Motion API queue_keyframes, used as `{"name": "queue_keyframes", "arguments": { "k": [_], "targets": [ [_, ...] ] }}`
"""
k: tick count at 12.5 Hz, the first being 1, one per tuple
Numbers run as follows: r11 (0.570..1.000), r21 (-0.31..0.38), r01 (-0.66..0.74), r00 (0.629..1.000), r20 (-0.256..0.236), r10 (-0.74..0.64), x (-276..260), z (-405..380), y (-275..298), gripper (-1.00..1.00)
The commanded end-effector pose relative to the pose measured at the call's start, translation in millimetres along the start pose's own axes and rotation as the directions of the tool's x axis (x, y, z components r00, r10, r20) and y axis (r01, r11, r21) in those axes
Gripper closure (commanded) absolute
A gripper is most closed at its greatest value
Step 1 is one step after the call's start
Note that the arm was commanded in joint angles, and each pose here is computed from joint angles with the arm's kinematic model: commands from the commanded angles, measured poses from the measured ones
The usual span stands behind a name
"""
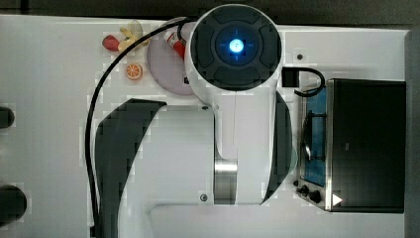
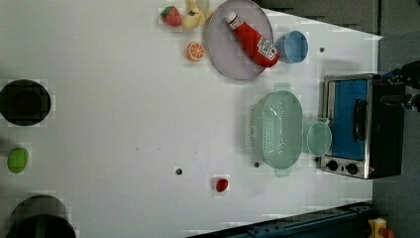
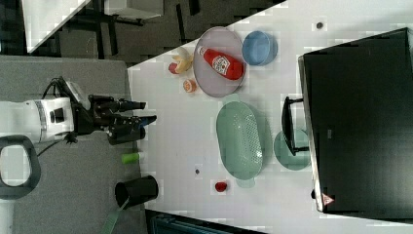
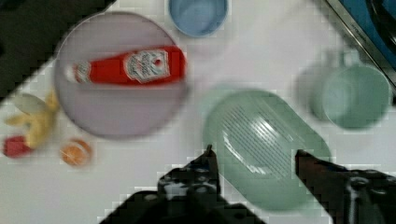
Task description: Drag strainer right to left.
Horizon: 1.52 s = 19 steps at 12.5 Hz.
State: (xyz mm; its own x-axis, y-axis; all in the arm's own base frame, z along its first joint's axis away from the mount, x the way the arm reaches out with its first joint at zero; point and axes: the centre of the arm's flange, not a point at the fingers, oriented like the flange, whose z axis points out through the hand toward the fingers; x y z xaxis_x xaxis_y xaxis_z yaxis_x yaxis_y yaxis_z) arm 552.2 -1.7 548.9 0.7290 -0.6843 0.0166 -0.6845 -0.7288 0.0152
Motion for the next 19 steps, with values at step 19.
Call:
{"name": "queue_keyframes", "arguments": {
  "k": [19],
  "targets": [
    [0.782,-0.037,-0.622,0.783,-0.004,0.622,-38.8,293.1,51.3,-1.0]
  ]
}}
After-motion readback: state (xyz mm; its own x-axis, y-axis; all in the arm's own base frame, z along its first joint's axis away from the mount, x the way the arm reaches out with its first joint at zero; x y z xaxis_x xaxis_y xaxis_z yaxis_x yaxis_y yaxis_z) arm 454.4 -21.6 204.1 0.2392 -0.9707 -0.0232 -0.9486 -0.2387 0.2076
